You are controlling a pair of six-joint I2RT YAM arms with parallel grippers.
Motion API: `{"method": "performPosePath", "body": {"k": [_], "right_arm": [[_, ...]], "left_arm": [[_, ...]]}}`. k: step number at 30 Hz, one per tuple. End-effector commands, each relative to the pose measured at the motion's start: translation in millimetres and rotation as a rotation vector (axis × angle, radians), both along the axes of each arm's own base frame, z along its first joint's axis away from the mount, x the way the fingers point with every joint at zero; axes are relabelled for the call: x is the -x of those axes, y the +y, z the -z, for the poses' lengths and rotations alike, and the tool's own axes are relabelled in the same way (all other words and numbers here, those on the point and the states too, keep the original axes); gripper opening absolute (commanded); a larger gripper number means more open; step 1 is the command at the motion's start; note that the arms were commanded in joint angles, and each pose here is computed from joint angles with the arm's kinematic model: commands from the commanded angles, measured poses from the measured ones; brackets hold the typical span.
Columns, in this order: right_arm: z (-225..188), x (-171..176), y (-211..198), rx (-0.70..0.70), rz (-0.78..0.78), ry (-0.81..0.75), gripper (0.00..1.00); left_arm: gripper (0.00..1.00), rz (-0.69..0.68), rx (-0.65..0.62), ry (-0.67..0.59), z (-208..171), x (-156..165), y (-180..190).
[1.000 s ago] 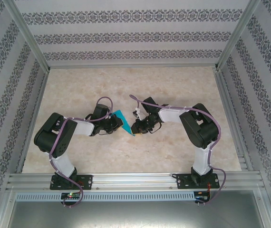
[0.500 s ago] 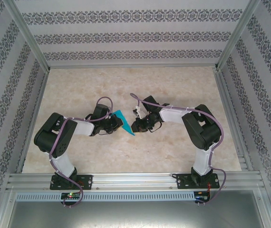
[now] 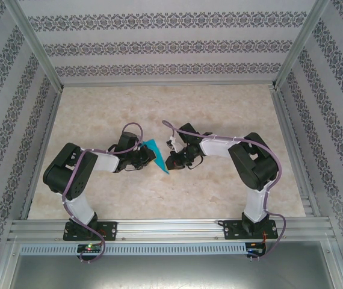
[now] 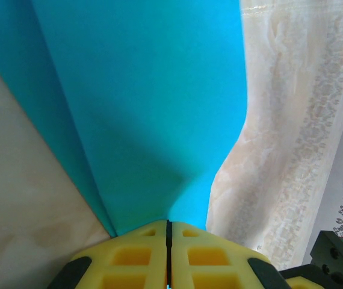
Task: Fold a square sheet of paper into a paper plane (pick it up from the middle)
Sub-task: Fold the wing for the fifth time at the center of the table.
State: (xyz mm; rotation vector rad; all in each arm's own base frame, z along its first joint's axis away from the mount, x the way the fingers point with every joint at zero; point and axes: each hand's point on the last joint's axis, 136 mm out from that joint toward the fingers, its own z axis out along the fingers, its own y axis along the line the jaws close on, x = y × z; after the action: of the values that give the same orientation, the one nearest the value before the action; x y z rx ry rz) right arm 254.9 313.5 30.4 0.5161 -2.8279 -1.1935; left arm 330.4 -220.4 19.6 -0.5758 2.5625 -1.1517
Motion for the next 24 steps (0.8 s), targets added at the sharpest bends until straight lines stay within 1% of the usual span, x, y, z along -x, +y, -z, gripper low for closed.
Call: {"method": "performPosePath", "body": {"k": [1,8,11,16,19,22,24], "right_arm": [[15,5,-3,0.047,-0.021,0.011,0.04],[24,8,-6,0.083,-0.024,0.018,0.04],[18,6,-4,0.074,-0.023,0.007,0.05],[-4,-1,1,0.034,-0.004,-0.042,0.07],[-4,2,2,0.034,-0.012,-0.044,0.07],[6,6,0,0.071,-0.023,-0.030,0.09],[10,4,-6,0.110,-0.009,-0.039,0.13]], "left_arm": [[0.10,-0.014,-0.062,0.061,21,11,8],[0.10,-0.018,-0.068,0.063,22,10,9],[0.10,-0.018,-0.069,0.064,22,11,9],[0.10,-0.019,-0.070,0.064,22,11,9],[0.10,-0.020,-0.069,0.066,22,11,9],[0.10,-0.020,-0.069,0.067,23,11,9],[0.10,-0.018,-0.068,0.065,23,10,8]]}}
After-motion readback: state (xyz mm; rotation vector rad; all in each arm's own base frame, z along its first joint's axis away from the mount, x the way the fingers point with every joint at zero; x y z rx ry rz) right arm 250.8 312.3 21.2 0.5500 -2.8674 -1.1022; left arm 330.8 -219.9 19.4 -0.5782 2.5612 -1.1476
